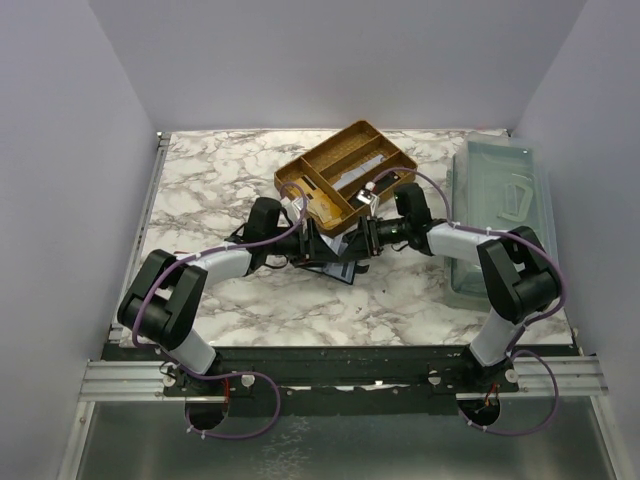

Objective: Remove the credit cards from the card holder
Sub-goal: Remove the credit card from the card holder.

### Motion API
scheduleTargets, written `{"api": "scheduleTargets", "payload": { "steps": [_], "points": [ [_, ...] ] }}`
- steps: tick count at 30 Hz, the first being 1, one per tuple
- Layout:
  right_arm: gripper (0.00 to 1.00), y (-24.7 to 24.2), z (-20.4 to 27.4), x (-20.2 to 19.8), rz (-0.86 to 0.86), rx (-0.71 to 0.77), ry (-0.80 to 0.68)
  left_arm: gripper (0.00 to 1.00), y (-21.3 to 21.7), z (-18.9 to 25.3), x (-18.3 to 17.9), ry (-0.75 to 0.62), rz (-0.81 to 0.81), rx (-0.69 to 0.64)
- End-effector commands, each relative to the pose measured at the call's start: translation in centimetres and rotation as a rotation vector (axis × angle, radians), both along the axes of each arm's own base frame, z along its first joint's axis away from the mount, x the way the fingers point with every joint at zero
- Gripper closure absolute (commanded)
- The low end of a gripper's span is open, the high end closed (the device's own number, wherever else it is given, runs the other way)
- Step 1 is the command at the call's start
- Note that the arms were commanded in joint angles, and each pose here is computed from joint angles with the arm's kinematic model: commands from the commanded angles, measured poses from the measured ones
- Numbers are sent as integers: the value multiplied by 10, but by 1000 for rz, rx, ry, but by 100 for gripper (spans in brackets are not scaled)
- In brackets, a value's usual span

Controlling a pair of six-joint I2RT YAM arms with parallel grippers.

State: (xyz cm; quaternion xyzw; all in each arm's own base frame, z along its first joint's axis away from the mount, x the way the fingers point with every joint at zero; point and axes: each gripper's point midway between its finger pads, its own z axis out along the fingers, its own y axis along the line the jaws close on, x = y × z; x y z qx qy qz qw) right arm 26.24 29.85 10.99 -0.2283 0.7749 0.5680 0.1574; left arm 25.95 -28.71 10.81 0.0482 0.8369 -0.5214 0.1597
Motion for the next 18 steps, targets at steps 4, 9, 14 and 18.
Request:
{"api": "scheduleTargets", "payload": {
  "steps": [4, 9, 14, 18],
  "points": [
    [43, -3, 19, -4, 145, 87, -200, 67, -14, 26, -7, -26, -70, -109],
    [38, -11, 27, 3, 96, 119, -143, 66, -17, 28, -11, 2, -82, -156],
    [31, -23, 21, 17, -19, 102, -58, 63, -17, 19, -12, 14, -81, -144],
    [32, -21, 8, 20, -65, 94, 67, 60, -22, 12, -18, 16, -100, -131]
  ]
}}
